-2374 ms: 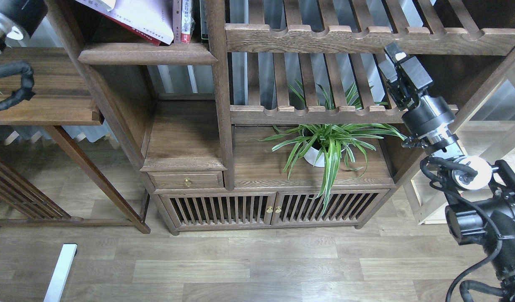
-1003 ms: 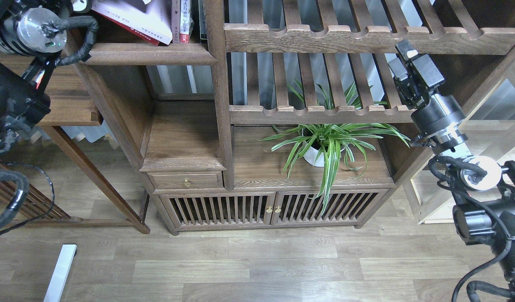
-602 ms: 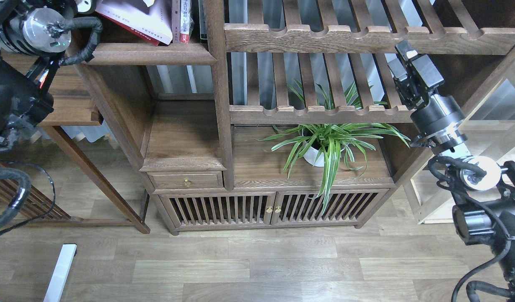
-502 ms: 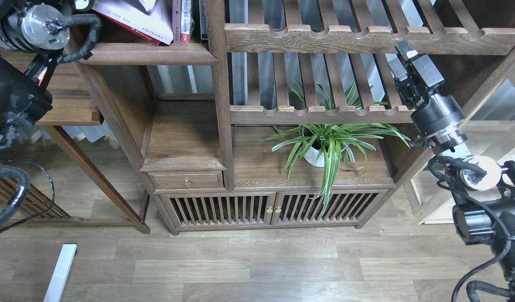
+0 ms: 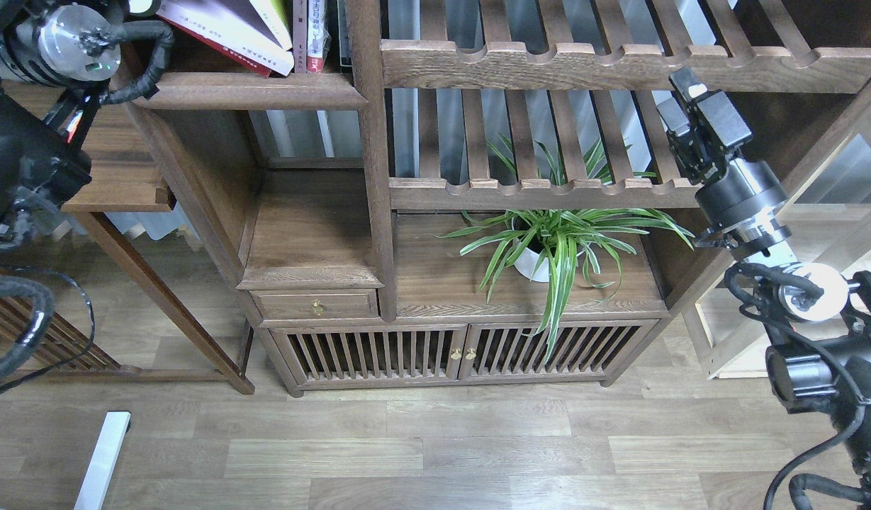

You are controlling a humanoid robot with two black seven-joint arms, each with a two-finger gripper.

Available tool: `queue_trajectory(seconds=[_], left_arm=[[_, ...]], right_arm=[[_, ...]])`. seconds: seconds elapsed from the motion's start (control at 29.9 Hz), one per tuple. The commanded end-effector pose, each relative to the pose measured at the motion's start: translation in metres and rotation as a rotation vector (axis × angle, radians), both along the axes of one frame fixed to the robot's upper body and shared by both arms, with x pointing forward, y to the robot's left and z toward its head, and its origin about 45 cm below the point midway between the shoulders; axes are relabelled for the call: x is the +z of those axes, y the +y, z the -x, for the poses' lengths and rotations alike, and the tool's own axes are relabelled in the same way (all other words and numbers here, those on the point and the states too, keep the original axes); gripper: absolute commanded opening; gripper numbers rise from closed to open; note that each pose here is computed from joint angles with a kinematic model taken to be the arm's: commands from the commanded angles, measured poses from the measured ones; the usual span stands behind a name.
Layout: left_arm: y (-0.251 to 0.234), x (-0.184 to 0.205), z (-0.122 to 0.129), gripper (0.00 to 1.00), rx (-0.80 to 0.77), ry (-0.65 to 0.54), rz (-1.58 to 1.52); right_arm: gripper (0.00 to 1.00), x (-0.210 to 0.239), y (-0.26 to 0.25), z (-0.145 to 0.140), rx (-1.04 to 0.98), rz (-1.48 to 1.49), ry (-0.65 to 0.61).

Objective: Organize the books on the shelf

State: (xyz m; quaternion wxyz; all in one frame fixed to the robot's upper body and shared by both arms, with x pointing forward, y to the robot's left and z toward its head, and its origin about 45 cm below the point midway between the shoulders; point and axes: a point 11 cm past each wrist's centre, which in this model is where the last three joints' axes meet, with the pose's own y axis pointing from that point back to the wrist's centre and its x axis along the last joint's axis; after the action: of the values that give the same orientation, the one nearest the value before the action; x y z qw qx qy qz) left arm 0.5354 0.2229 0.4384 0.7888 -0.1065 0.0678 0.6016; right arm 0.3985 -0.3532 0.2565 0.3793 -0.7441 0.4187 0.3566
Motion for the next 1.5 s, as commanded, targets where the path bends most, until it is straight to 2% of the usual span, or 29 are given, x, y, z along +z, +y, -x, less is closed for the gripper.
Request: queue_trajectory(seconds=[0.0, 0.3, 1.17, 1.4, 1.47], left_arm=[[-0.003, 0.003, -0.001, 0.31, -0.002, -0.003, 0.002], [-0.005, 0.014, -0.001, 0.33, 0.001, -0.021, 0.003], [-0.026, 0.109, 0.008, 0.36, -0.033, -0.175, 0.000], [-0.031, 0.113, 0.011, 0.37, -0.046, -0.184, -0.003], [-0.030, 0.112, 0.011, 0.40, -0.045, -0.183, -0.004]], right_arm=[[0.82, 0.000, -0.001, 0.000, -0.001, 0.002, 0.000], [0.82, 0.000, -0.003, 0.001, -0.002, 0.008, 0.002], [0.82, -0.001, -0.002, 0.000, -0.001, 0.011, 0.005], [0.82, 0.000, -0.004, 0.001, -0.005, 0.013, 0.004], [0.82, 0.000, -0.004, 0.001, -0.005, 0.013, 0.004]])
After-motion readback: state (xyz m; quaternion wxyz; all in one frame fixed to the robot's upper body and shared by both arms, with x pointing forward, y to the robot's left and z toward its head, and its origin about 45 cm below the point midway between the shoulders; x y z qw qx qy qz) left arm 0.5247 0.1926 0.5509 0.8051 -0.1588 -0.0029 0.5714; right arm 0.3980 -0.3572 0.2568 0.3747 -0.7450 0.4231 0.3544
